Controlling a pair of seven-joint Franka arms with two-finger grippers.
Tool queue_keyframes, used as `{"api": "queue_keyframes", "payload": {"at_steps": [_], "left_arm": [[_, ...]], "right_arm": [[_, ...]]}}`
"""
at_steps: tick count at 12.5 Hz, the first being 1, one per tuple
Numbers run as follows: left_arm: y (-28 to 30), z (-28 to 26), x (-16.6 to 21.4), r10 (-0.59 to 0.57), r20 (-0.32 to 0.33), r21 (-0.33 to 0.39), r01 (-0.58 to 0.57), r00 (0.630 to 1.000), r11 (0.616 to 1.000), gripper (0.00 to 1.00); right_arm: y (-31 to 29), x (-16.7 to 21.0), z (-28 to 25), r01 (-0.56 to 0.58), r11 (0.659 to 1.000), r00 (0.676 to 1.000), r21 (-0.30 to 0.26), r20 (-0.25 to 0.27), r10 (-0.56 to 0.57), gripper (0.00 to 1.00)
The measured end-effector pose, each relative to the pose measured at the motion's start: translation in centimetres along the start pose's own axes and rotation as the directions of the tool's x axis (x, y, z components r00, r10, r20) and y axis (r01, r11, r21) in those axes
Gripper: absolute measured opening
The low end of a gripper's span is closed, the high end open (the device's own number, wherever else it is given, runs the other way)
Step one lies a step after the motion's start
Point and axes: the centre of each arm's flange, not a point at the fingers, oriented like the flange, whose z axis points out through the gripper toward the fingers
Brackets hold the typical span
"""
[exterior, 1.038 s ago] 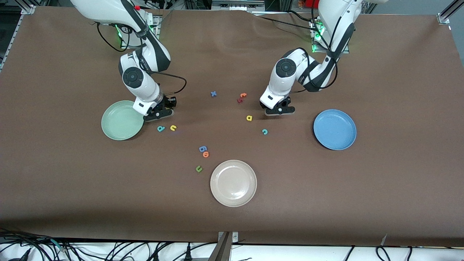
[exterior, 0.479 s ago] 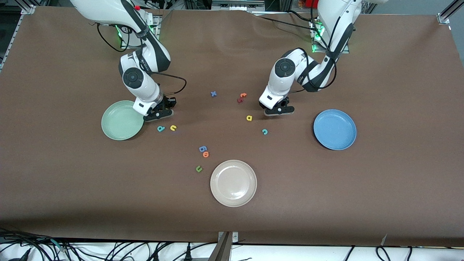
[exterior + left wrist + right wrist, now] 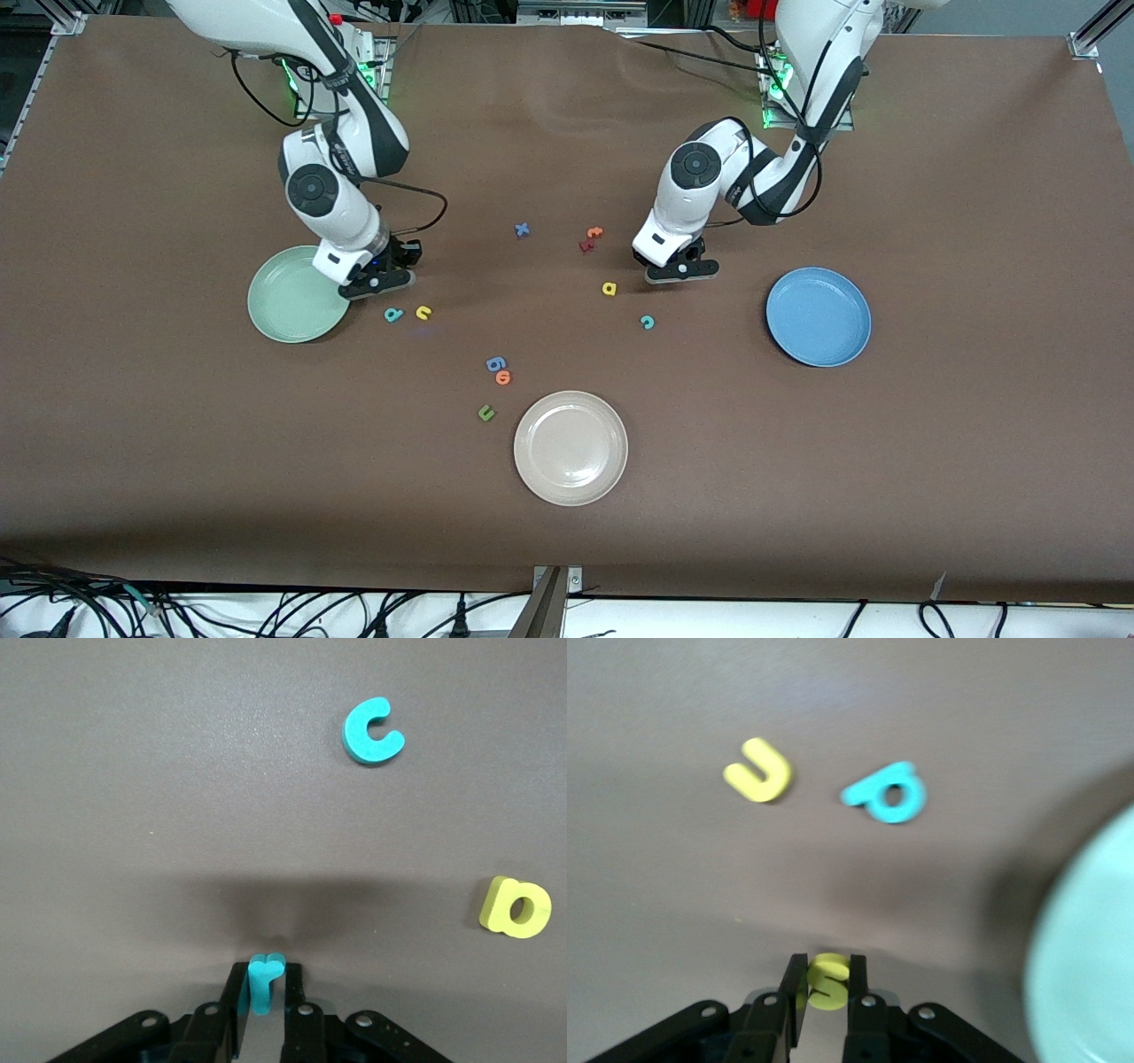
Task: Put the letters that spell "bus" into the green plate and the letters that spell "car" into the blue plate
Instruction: 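Place the yellow s on the green plate and open the right gripper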
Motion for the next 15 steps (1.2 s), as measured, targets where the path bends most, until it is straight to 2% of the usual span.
{"api": "queue_keyframes", "payload": {"at_steps": [3,6,9,13,15], "left_arm": [[0.0,0.0,0.0,0.000,0.000,0.000,0.000,1.000,1.000,0.18],[0.0,0.0,0.0,0.000,0.000,0.000,0.000,1.000,1.000,0.14],[0.0,0.0,0.0,-0.001,0.000,0.000,0.001,1.000,1.000,0.14],[0.0,0.0,0.0,-0.001,0.000,0.000,0.001,1.000,1.000,0.14],[0.0,0.0,0.0,-0.001,0.000,0.000,0.001,1.000,1.000,0.14]], "right_arm": [[4.2,1.1,-4.4,-0.036,0.999,0.999,-0.014,0.000,0.036,0.22],[10.9,1.3,-5.8,-0.059,0.998,0.998,-0.026,0.001,0.059,0.22],[16.8,0.3,-4.2,-0.087,0.996,0.996,-0.038,0.033,0.088,0.22],[19.2,0.2,-0.6,-0.070,0.996,0.996,-0.050,0.044,0.072,0.22],[19.6,0.2,0.1,-0.073,0.996,0.996,-0.053,0.044,0.075,0.27]]}}
